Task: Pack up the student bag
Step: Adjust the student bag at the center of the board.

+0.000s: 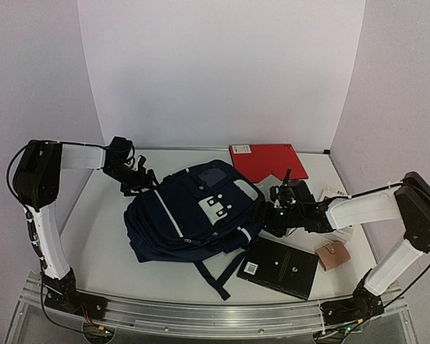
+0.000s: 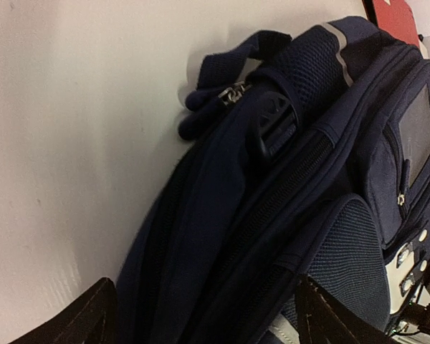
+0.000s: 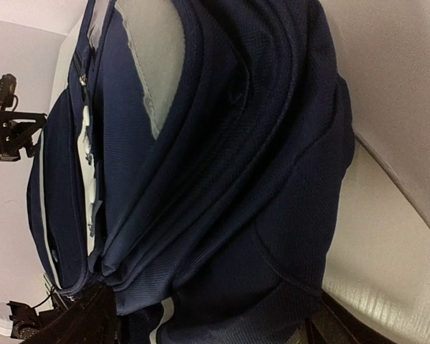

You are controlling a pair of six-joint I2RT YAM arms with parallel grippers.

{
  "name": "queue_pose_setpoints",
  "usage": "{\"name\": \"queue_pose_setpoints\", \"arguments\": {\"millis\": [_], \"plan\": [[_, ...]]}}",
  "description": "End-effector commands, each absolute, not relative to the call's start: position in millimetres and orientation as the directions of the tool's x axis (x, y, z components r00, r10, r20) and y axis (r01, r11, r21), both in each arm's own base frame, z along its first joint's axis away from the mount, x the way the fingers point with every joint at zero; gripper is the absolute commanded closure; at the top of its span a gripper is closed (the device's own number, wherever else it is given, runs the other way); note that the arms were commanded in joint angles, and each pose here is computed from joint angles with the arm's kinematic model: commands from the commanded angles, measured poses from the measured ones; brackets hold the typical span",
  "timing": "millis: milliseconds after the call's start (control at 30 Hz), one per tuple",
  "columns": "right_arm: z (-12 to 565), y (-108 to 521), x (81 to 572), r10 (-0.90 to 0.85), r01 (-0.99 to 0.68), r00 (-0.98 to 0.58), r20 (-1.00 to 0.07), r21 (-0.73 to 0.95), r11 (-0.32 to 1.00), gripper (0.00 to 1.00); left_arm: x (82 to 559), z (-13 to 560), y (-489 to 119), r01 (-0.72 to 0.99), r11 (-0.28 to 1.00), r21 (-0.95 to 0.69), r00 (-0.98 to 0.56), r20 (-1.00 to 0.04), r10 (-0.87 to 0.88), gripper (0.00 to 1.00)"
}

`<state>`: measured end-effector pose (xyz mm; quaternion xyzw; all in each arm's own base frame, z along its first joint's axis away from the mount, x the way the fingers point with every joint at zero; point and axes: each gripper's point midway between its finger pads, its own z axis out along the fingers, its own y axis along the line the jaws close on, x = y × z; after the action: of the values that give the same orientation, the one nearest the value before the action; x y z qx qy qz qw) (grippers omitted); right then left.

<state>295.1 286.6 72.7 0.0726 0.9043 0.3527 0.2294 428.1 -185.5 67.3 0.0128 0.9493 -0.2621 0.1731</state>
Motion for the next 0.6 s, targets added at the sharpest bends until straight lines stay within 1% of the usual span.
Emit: {"name": "queue_pose_setpoints", "arguments": {"millis": [0, 67, 100, 133, 167, 233, 267, 300, 333, 367, 433, 567], "plan": [[93, 319, 306, 0.271, -0.115, -0.876, -0.399, 0.719, 0.686, 0.26, 414, 76, -206, 0.157, 0.782, -0.603, -0.946, -0.318, -0.056, 0.23], [98, 327, 309, 0.261, -0.141, -0.872, -0.414, 0.724, 0.676, 0.37, 406, 78, -208, 0.154, 0.764, -0.627, -0.950, -0.306, -0.059, 0.40], [100, 331, 311, 0.257, -0.152, -0.870, -0.420, 0.725, 0.672, 0.49, 403, 80, -209, 0.155, 0.757, -0.635, -0.951, -0.304, -0.059, 0.52], [107, 335, 314, 0.258, -0.165, -0.865, -0.430, 0.731, 0.662, 0.63, 399, 82, -210, 0.153, 0.747, -0.646, -0.954, -0.295, -0.060, 0.62], [112, 338, 316, 0.256, -0.179, -0.861, -0.439, 0.733, 0.656, 0.73, 396, 86, -210, 0.154, 0.742, -0.652, -0.953, -0.296, -0.063, 0.72], [130, 344, 322, 0.260, -0.214, -0.845, -0.468, 0.740, 0.638, 0.89, 388, 95, -209, 0.151, 0.737, -0.659, -0.951, -0.300, -0.074, 0.85], [143, 347, 326, 0.267, -0.234, -0.831, -0.488, 0.742, 0.628, 0.95, 385, 101, -207, 0.150, 0.736, -0.660, -0.948, -0.307, -0.082, 0.90], [157, 349, 330, 0.273, -0.259, -0.814, -0.513, 0.741, 0.620, 0.99, 382, 109, -206, 0.153, 0.736, -0.659, -0.944, -0.319, -0.089, 0.94], [175, 350, 336, 0.283, -0.282, -0.791, -0.542, 0.734, 0.618, 1.00, 378, 121, -204, 0.157, 0.734, -0.660, -0.937, -0.335, -0.101, 0.98], [188, 349, 340, 0.287, -0.297, -0.772, -0.567, 0.721, 0.626, 1.00, 374, 132, -202, 0.162, 0.730, -0.664, -0.930, -0.350, -0.112, 1.00], [220, 347, 352, 0.289, -0.328, -0.718, -0.634, 0.673, 0.662, 1.00, 364, 157, -201, 0.182, 0.711, -0.679, -0.913, -0.386, -0.134, 1.00], [267, 339, 377, 0.272, -0.348, -0.613, -0.742, 0.563, 0.750, 1.00, 339, 187, -203, 0.218, 0.706, -0.673, -0.890, -0.435, -0.140, 1.00]]}}
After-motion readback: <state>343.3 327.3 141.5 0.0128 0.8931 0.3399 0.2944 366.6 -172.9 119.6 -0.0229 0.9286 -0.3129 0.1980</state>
